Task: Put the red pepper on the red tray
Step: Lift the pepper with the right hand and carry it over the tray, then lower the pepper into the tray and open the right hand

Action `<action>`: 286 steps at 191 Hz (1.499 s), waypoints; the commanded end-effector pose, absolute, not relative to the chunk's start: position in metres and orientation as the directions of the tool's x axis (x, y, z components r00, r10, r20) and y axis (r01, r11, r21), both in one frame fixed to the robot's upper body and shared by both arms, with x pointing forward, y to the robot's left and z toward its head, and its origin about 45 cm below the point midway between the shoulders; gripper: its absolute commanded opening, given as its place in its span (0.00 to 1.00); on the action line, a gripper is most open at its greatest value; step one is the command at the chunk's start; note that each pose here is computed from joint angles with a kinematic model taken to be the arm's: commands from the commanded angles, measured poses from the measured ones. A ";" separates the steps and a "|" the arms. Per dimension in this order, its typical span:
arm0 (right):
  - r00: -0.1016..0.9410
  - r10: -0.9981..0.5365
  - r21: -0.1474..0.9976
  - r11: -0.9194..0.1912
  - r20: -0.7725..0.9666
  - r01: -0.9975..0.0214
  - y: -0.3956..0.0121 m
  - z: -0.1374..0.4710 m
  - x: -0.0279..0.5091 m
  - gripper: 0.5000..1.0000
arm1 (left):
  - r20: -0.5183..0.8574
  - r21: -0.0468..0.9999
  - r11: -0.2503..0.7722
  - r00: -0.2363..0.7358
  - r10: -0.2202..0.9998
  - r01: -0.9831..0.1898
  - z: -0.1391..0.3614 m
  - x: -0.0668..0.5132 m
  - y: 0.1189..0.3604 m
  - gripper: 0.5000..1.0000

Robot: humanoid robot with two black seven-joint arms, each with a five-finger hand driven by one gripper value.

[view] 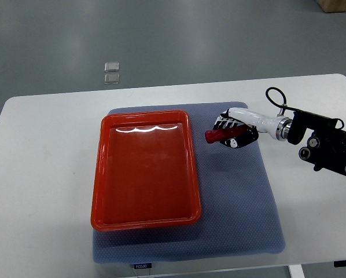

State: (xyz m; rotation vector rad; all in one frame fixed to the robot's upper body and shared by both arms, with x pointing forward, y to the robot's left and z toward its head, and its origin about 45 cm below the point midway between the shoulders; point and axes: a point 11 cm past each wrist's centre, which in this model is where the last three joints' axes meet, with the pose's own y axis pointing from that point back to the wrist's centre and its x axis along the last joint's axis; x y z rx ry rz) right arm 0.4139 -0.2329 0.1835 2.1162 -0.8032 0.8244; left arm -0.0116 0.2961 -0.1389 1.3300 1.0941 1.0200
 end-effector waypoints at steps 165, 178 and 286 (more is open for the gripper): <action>0.649 -0.087 0.359 -0.774 0.755 -0.522 -0.039 0.212 0.416 0.00 | -0.024 0.999 0.013 0.210 0.977 0.053 -0.139 -0.012 0.294 1.00; 0.651 -0.062 0.370 -0.780 0.757 -0.505 -0.028 0.207 0.412 0.00 | -0.024 0.999 0.013 0.210 0.977 0.053 -0.139 -0.012 0.294 1.00; 0.689 -0.034 0.441 -0.745 0.724 -0.500 -0.043 0.162 0.398 0.00 | -0.024 0.999 0.013 0.211 0.977 0.053 -0.139 -0.012 0.293 1.00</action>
